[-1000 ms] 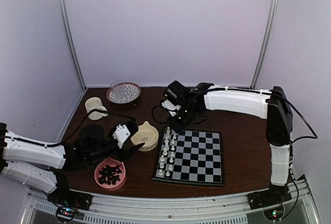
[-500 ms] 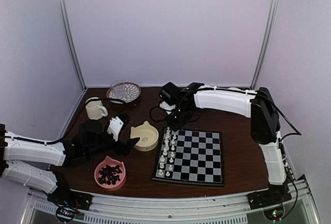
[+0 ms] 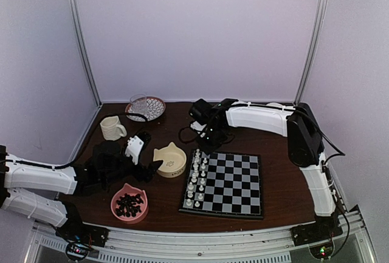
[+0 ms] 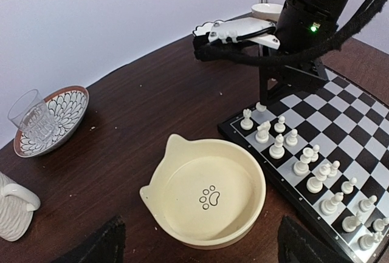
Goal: Set up the chess pieces on the board
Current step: Place the pawn on a2, then reset both arms
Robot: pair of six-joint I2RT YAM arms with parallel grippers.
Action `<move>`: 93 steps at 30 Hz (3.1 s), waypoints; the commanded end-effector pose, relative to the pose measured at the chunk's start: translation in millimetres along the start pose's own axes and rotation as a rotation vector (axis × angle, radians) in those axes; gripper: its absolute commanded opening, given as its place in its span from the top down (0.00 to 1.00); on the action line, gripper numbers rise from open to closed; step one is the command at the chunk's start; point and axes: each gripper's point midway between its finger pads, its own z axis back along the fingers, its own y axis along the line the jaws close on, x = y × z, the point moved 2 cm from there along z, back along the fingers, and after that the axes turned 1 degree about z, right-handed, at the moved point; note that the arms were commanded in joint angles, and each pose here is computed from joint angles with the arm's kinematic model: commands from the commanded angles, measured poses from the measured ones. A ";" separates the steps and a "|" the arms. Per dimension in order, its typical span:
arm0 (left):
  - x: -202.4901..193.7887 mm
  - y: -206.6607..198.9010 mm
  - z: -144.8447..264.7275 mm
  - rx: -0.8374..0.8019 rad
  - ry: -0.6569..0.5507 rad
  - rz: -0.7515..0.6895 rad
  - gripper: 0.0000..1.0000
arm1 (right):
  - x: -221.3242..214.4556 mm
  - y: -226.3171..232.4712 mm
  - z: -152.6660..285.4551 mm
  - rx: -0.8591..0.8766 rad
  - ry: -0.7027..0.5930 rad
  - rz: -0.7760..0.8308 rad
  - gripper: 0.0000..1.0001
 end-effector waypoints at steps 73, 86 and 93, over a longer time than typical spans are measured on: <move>25.7 51.5 17.4 0.237 0.001 0.069 0.02 | -79.9 -122.7 167.1 -0.374 -0.857 -0.302 0.29; 18.4 147.8 76.6 0.670 -0.023 0.103 0.02 | -177.2 -231.2 168.2 -0.629 -0.878 -0.380 0.01; -11.0 193.5 73.5 0.768 0.011 0.158 0.02 | -183.4 -267.5 124.8 -0.583 -0.891 -0.405 0.05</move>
